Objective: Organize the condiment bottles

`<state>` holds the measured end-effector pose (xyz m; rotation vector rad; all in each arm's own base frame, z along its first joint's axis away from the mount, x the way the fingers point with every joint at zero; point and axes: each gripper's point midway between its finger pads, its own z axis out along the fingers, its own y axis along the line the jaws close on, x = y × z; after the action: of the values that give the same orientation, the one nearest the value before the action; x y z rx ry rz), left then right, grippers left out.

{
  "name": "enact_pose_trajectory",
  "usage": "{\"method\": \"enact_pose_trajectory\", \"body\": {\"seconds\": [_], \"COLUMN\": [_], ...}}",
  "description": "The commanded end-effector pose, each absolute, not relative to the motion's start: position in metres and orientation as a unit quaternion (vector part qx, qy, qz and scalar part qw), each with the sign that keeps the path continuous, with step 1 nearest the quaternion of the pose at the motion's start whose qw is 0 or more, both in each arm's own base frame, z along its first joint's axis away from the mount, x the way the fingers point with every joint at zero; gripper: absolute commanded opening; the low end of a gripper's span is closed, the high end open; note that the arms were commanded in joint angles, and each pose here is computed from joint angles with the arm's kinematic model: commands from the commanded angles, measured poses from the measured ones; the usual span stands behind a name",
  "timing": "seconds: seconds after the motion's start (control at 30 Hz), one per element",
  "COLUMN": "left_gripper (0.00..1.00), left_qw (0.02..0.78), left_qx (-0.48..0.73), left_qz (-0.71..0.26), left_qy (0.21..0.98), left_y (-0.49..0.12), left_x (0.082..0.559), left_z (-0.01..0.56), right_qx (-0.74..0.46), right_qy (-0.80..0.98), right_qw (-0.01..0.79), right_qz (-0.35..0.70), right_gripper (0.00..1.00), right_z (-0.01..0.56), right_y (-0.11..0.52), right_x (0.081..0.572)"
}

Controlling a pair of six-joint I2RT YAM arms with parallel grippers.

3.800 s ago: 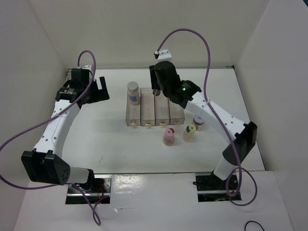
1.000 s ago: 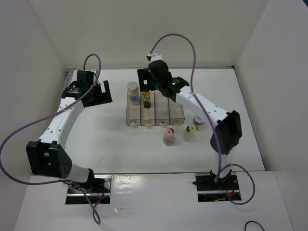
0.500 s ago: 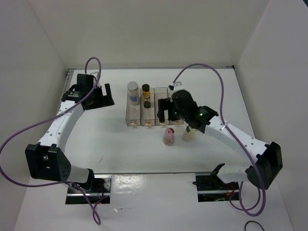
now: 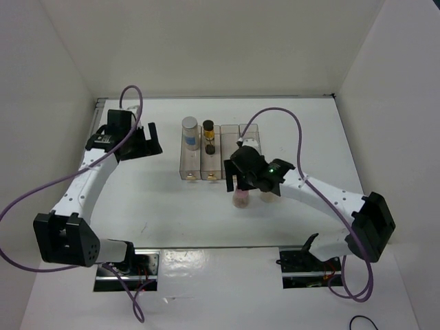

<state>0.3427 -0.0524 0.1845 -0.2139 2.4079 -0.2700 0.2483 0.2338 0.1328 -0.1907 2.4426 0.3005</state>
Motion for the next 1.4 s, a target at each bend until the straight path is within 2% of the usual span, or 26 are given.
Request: {"method": "enact_pose_trajectory", "body": {"seconds": [0.0,0.03,0.07,0.1,0.2,0.27,0.3,0.4,0.43,0.57,1.37], "left_gripper": [1.0,1.0,1.0,1.0,1.0,1.0,1.0,1.0,1.0,1.0,1.0], "left_qw": [0.408,0.426,0.484,0.496,0.514,0.534,0.523,0.516,0.494,0.477,0.456], "left_qx": [-0.07,-0.053,-0.057,-0.071,-0.088,-0.084,-0.085,-0.083,-0.084,-0.089,-0.071], "left_qz": [-0.094,-0.099,-0.072,-0.047,-0.046,-0.054,-0.053,-0.064,-0.061,-0.061,-0.084], "left_qy": [0.905,0.897,0.87,0.864,0.852,0.84,0.847,0.85,0.863,0.872,0.883], "left_y": [-0.042,-0.045,-0.035,-0.024,-0.016,-0.018,-0.018,-0.022,-0.022,-0.022,-0.032], "left_x": [0.351,0.354,0.362,0.362,0.361,0.358,0.357,0.35,0.349,0.336,0.333], "left_z": [0.252,0.283,0.333,0.342,0.363,0.371,0.355,0.336,0.312,0.286,0.255], "right_qx": [0.019,0.019,0.02,0.038,0.045,0.029,0.001,-0.013,-0.017,-0.025,0.007], "right_qy": [0.921,0.914,0.882,0.872,0.889,0.899,0.904,0.919,0.922,0.928,0.933], "right_qw": [0.389,0.401,0.451,0.466,0.435,0.41,0.399,0.382,0.377,0.356,0.353], "right_qz": [0.015,0.054,0.131,0.146,0.134,0.152,0.153,0.099,0.09,0.103,0.062], "right_gripper": [0.97,0.98,0.98,0.98,0.98,0.98,0.98,0.98,0.98,0.98,0.98], "right_z": [0.19,0.229,0.27,0.281,0.239,0.214,0.203,0.174,0.168,0.149,0.122], "right_y": [0.196,0.196,0.201,0.192,0.189,0.216,0.235,0.251,0.254,0.263,0.233], "right_x": [0.268,0.278,0.286,0.291,0.283,0.278,0.262,0.253,0.251,0.24,0.234]}}
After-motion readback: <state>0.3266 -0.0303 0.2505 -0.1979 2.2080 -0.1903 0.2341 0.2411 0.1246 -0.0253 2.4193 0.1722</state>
